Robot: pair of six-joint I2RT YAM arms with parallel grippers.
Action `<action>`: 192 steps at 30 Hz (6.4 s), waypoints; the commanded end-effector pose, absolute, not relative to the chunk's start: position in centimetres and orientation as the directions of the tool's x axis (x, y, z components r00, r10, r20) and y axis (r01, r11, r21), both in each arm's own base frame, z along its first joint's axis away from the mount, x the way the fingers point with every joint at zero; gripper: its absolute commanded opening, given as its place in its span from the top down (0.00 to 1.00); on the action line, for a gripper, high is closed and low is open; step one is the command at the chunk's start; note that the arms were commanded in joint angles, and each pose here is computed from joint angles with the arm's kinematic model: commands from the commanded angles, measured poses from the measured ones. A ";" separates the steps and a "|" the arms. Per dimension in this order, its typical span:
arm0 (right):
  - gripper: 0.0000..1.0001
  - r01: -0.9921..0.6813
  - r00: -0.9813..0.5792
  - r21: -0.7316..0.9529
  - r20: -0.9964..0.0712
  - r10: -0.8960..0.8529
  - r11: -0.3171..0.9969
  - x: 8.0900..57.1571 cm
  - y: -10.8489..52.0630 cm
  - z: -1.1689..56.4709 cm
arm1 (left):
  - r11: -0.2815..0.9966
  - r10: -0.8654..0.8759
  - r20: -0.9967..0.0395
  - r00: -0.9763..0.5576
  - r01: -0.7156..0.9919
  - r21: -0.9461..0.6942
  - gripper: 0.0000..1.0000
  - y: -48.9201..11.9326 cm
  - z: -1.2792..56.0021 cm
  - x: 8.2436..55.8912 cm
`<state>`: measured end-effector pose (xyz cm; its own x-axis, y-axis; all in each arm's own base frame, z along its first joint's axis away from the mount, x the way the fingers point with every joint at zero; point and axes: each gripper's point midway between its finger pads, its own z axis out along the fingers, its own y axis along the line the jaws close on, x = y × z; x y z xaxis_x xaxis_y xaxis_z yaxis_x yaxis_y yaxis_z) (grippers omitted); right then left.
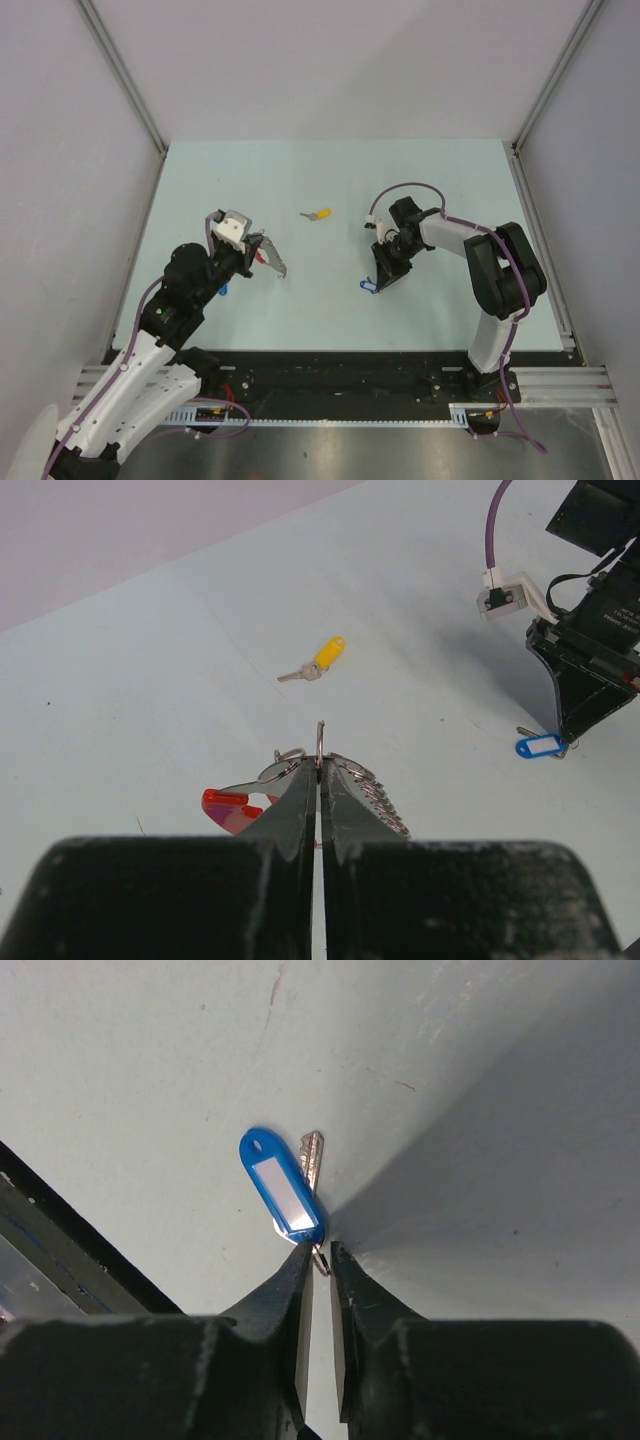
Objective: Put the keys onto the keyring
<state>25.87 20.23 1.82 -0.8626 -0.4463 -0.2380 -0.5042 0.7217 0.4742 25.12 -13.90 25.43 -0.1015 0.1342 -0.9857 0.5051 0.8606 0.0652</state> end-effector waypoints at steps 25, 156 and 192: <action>1.00 -0.708 -0.436 -0.077 -0.735 -0.519 0.702 30.1 23.7 16.9 | 0.812 0.093 -0.994 -0.049 0.582 0.047 1.00 -15.4 27.7 24.4; 1.00 -0.902 0.369 -0.411 -0.892 -0.262 0.130 15.5 33.0 30.5 | 0.016 0.269 -0.890 0.368 0.922 0.386 1.00 -26.3 25.8 15.8; 1.00 -0.897 0.362 -0.415 -0.887 -0.288 0.151 15.8 32.8 30.1 | 0.008 0.269 -0.897 0.352 0.930 0.367 1.00 -26.6 25.5 15.8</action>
<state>15.86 32.19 27.23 0.3214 -0.3504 -0.8798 -0.9106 0.1407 -0.3887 16.24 -26.03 24.52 0.3039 0.3100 -0.9009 0.9424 0.0406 0.3319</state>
